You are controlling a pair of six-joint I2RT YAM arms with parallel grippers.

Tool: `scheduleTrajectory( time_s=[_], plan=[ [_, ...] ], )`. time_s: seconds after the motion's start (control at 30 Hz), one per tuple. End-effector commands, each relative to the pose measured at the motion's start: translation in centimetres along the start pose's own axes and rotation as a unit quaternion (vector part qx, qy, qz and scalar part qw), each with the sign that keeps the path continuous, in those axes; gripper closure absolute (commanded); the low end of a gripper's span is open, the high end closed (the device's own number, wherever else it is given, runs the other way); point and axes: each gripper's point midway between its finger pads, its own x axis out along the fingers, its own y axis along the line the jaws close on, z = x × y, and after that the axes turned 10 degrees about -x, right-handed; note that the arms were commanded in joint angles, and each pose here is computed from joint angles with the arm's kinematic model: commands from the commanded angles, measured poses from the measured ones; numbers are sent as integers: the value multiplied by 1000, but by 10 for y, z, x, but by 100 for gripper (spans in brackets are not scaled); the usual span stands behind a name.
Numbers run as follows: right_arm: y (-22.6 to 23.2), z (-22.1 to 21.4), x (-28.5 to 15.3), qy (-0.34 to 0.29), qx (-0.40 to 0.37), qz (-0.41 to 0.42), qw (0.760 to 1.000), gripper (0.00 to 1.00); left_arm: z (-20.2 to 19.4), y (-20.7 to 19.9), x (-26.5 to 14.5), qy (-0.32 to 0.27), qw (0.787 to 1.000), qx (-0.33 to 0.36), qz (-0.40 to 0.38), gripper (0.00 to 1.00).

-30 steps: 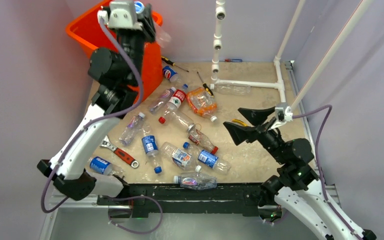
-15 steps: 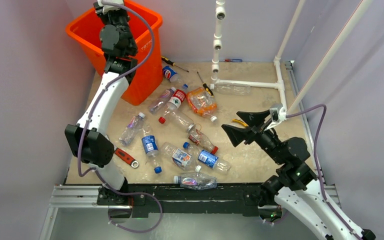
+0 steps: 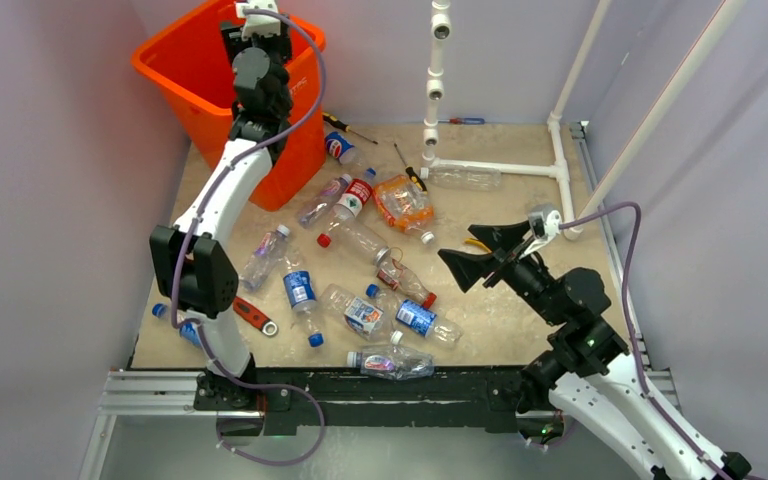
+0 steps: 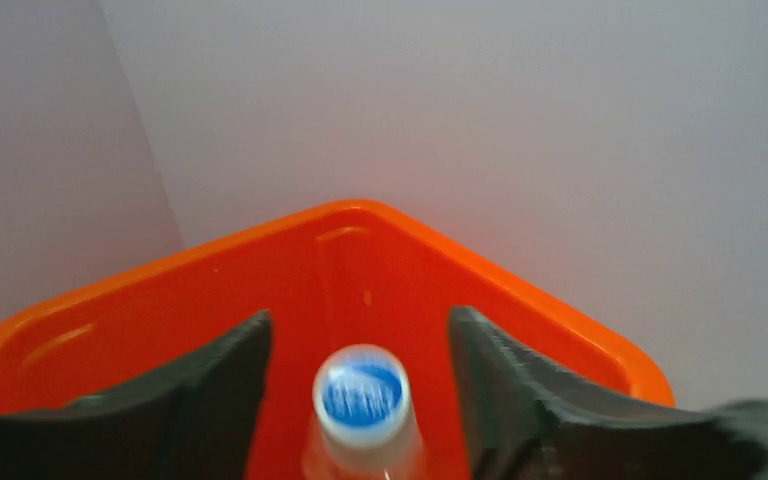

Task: Put the plastic bottles in the bin
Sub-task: Place the plastic bottle in the trash bin.

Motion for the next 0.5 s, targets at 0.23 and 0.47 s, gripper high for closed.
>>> scheduleTrajectory(
  time_s=[0.23,0.47],
  plan=[
    [0,5,3,-2,3,-4,1000,1,142,-33,-50,-71,993,-78,-52,6],
    [-1,5,8,-2,57,-17,998,1,147,-98,-131,28,962,-170,-210,4]
  ],
)
